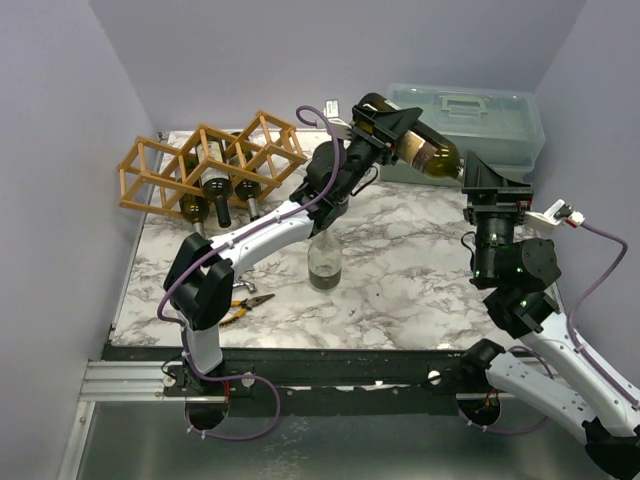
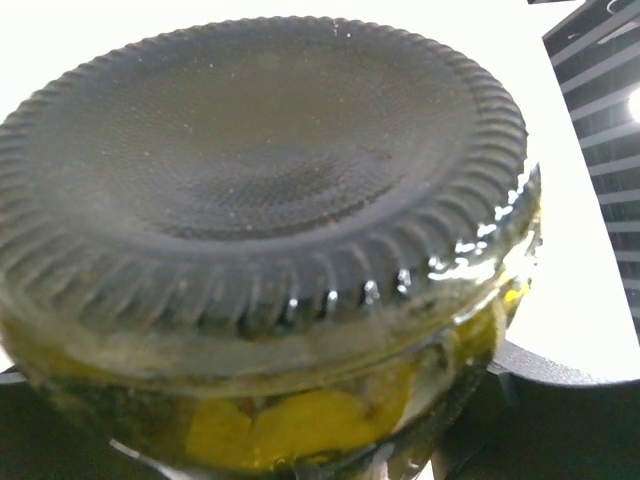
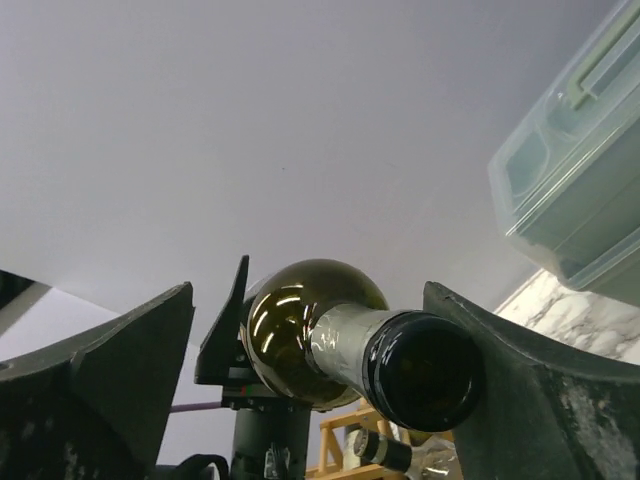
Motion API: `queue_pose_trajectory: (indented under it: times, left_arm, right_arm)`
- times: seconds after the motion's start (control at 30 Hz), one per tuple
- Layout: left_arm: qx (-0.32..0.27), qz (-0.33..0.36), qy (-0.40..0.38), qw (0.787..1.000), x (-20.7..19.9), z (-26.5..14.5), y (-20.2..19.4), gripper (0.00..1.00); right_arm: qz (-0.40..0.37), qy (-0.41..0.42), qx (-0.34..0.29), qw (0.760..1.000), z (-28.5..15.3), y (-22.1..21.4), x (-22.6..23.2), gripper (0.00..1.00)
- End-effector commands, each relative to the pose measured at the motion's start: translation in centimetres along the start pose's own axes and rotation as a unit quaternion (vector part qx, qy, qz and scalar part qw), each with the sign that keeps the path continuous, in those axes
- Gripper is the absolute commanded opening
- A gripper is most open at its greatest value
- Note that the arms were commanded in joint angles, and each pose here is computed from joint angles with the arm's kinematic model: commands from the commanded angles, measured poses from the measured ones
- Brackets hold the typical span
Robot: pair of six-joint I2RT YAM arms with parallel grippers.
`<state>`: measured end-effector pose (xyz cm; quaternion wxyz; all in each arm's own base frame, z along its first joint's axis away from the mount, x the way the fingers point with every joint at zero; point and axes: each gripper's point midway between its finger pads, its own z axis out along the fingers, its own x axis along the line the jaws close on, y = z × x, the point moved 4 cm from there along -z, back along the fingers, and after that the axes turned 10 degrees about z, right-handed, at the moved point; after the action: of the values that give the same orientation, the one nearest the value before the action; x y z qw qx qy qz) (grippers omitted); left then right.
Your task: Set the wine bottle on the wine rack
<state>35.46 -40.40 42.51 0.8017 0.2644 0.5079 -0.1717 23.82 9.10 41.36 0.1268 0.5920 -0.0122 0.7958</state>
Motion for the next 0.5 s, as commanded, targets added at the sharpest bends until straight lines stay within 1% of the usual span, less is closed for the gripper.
queue_pose_trajectory:
  times: [0.0,0.07,0.13,0.23,0.33,0.37,0.43,0.47]
  left_arm:
    - [-0.036,0.035,-0.081,0.995,-4.9,0.6,1.9,0.0]
    - [-0.026,0.055,-0.082,0.995,-5.2,0.6,1.9,0.0]
    - [-0.009,0.092,-0.073,0.993,-5.4,0.6,1.9,0.0]
    - [0.009,0.139,-0.06,0.988,-5.6,0.2,2.3,0.0]
    - [0.021,0.177,-0.053,0.982,-6.1,-0.3,3.5,0.0]
    - [0.027,0.19,-0.047,0.98,-6.4,-0.5,3.9,0.0]
    - [0.039,0.214,-0.039,0.975,-6.8,-0.8,4.6,0.0]
    - [0.035,0.22,-0.037,0.974,-7.0,-1.0,5.2,0.0]
  right_arm:
    - [-0.107,-0.011,0.028,0.994,-0.4,0.4,0.3,1.0]
    - [-0.152,-0.007,0.039,0.988,-0.5,0.3,0.1,1.0]
    - [-0.2,-0.006,0.059,0.978,-0.5,0.1,0.1,1.0]
    - [-0.27,-0.002,0.095,0.958,-0.6,-0.5,0.1,1.0]
    - [-0.312,0.0,0.135,0.94,-1.0,-1.2,-0.3,1.0]
    - [-0.317,0.01,0.145,0.937,-1.3,-1.3,-0.2,1.0]
    - [-0.326,0.059,0.172,0.928,-1.8,-1.9,0.8,1.0]
    - [-0.33,0.086,0.194,0.92,-2.2,-2.4,1.4,1.0]
